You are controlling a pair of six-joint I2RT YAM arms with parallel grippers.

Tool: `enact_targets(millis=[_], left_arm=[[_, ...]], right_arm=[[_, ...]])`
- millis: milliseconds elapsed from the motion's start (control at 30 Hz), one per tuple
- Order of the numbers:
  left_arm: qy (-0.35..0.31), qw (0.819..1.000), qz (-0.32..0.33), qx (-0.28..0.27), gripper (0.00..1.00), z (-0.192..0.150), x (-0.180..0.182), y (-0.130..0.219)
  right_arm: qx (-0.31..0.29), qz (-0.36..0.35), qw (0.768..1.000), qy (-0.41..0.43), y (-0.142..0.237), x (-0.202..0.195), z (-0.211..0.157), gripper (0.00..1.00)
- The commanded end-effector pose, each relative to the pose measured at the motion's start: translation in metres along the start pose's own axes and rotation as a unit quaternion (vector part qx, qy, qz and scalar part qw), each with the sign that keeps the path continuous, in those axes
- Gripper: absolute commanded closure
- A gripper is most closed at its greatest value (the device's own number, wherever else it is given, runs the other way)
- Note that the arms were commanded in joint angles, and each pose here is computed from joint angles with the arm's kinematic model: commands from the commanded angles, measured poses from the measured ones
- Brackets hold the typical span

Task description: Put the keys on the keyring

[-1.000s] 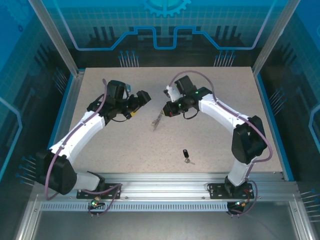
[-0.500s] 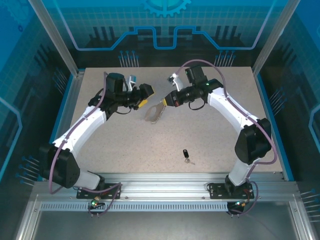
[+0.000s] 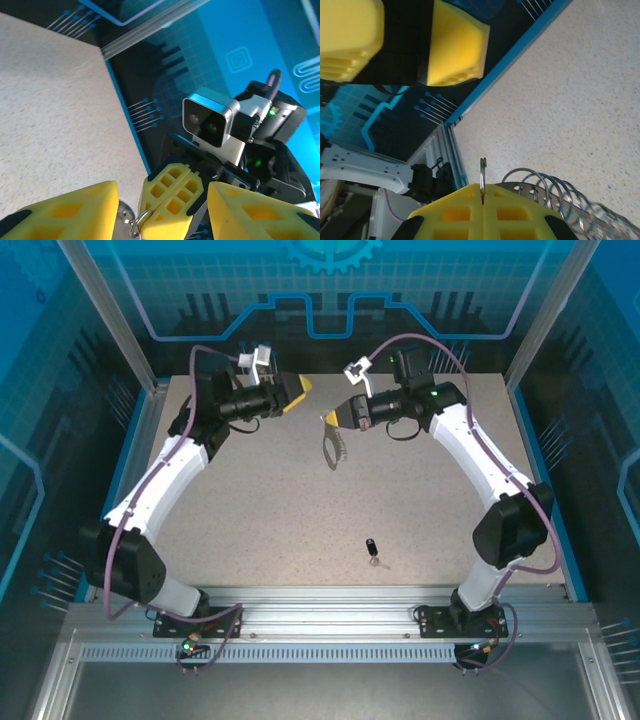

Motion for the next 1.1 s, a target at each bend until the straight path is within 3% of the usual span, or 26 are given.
enact_targets(millis=[0, 400, 867, 1067], left_arm=[[-0.020, 0.998, -0.052, -0.001, 0.51, 0.012, -0.016, -0.001], [-0.016, 0.994, -0.109, 0.011, 0.59, 0.005, -0.032, -0.004], [-0.008, 0.992, -0.124, 0.022, 0.60, -0.008, -0.034, -0.013], [-0.008, 0.991, -0.130, 0.024, 0.66, -0.010, -0.036, -0.015]], right_arm=[[-0.015, 0.046, 0.998, 0.026, 0.019, 0.036, 0.010, 1.00], [-0.041, 0.074, 0.996, 0.019, 0.026, 0.049, 0.027, 1.00], [-0.060, 0.084, 0.995, 0.014, 0.027, 0.051, 0.034, 1.00], [-0.064, 0.086, 0.994, 0.010, 0.026, 0.049, 0.036, 1.00]])
Point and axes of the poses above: each hand's point on the last joint's axis, 136 mm out from that joint toward the fingers, its own y axis back along the fingers, its own x axis along the line the jaws close on, z = x × y, the point moved 5 cm from there along y, back along the fingers, and after that the axes turned 15 degrees about -y, right-handed, at the moved point
